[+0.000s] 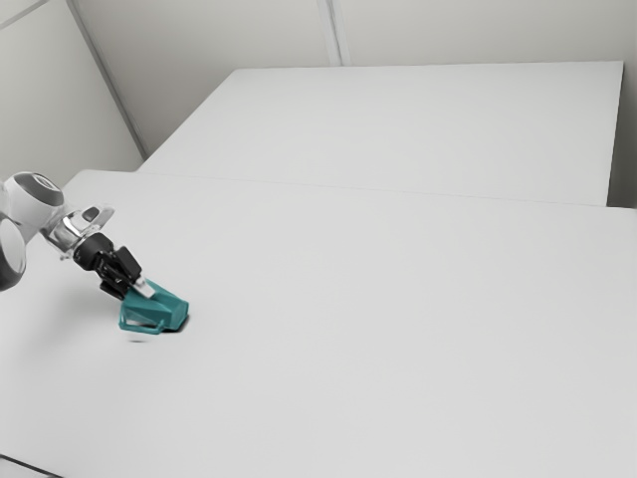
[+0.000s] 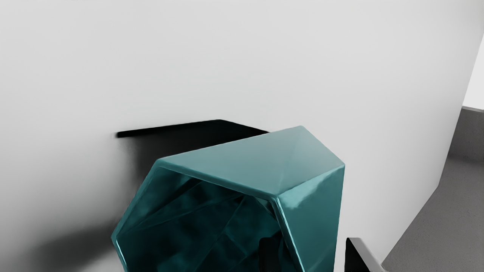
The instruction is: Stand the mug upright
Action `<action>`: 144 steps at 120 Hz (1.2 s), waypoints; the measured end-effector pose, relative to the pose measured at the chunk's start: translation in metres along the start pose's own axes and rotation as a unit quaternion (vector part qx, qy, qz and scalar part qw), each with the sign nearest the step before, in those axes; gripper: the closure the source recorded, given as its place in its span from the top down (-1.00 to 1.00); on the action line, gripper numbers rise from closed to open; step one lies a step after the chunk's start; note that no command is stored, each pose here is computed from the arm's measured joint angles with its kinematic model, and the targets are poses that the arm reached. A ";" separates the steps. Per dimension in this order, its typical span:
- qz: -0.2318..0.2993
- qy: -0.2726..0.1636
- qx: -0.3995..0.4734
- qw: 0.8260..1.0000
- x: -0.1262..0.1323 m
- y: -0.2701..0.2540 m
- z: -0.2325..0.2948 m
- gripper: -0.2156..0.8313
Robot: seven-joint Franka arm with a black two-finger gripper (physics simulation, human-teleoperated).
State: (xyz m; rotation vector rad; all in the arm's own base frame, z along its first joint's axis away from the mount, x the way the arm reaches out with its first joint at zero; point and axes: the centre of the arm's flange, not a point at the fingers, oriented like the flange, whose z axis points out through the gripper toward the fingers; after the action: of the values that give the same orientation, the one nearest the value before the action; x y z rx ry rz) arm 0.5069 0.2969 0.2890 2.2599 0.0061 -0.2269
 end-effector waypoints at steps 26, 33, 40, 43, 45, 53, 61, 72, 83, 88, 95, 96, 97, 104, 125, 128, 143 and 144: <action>0.008 0.003 0.000 1.000 0.002 0.003 -0.001 -0.73; 0.016 0.002 0.002 1.000 0.007 0.009 0.000 -0.76; 0.022 0.003 0.005 1.000 0.009 0.014 -0.001 -0.79; 0.024 0.003 0.005 1.000 0.010 0.016 -0.002 -0.80; 0.026 0.004 0.006 1.000 0.011 0.017 -0.002 -0.81; 0.031 0.006 0.008 0.999 0.012 0.023 -0.005 -0.85; 0.036 0.008 0.010 0.999 0.013 0.028 -0.008 -0.87; 0.044 0.009 0.013 0.999 0.014 0.036 -0.011 -0.88; 0.049 0.012 0.015 0.999 0.014 0.043 -0.014 -0.88; 0.054 0.014 0.017 0.998 0.014 0.049 -0.016 -0.89; 0.065 0.017 0.022 0.997 0.015 0.065 -0.021 -0.89; 0.067 0.017 0.022 0.997 0.015 0.067 -0.021 -0.89; 0.069 0.017 0.023 0.997 0.015 0.069 -0.022 -0.89; 0.079 0.017 0.029 0.996 0.016 0.086 -0.024 -0.89; 0.118 -0.010 0.069 0.991 0.027 0.155 -0.011 -0.89; 0.122 -0.018 0.077 0.989 0.029 0.164 -0.007 -0.89; 0.139 -0.049 0.127 0.981 0.041 0.196 0.013 -0.90; 0.140 -0.050 0.131 0.980 0.041 0.198 0.014 -0.90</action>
State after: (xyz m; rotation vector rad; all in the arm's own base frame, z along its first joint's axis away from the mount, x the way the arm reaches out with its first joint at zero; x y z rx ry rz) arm 0.5612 0.1552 0.4239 2.4732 -0.4150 -0.1973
